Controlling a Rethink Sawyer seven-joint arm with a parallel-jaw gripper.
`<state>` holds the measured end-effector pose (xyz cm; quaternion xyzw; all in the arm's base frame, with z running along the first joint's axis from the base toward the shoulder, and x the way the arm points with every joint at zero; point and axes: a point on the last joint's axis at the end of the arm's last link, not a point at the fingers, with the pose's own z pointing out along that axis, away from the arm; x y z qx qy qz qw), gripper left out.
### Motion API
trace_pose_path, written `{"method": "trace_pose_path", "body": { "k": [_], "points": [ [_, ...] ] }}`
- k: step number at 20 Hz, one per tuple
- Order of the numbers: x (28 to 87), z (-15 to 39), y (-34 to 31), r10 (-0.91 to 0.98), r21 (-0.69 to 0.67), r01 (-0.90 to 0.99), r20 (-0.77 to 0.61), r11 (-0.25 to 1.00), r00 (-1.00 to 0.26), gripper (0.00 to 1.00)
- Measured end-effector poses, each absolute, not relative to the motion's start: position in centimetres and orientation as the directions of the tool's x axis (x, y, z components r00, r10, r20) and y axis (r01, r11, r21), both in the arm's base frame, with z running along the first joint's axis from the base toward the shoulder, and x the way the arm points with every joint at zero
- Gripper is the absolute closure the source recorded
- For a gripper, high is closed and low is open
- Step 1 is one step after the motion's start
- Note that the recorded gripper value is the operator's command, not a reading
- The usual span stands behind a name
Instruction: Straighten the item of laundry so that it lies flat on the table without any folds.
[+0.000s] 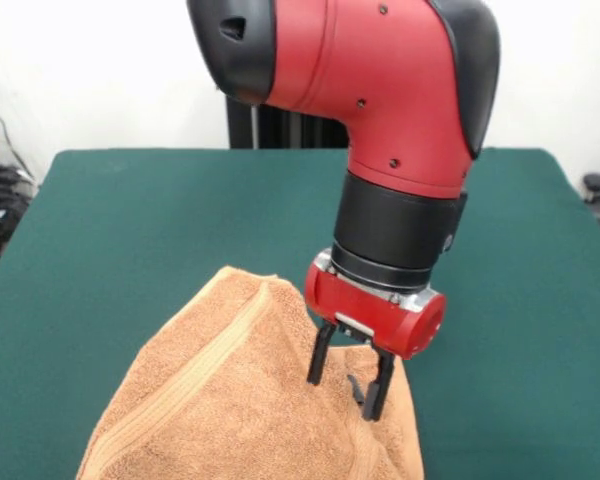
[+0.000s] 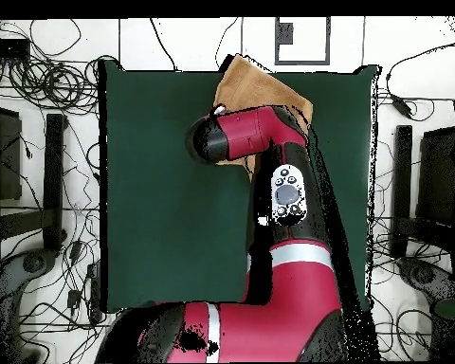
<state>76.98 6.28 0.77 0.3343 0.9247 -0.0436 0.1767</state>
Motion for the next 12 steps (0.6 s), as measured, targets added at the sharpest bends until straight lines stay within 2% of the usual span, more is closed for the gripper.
{"method": "trace_pose_path", "body": {
  "k": [12],
  "points": [
    [75.9, 0.0, 12.3, 0.543, 0.029, 0.571, -0.348, 0.821, -0.764, 0.0]
  ]
}}
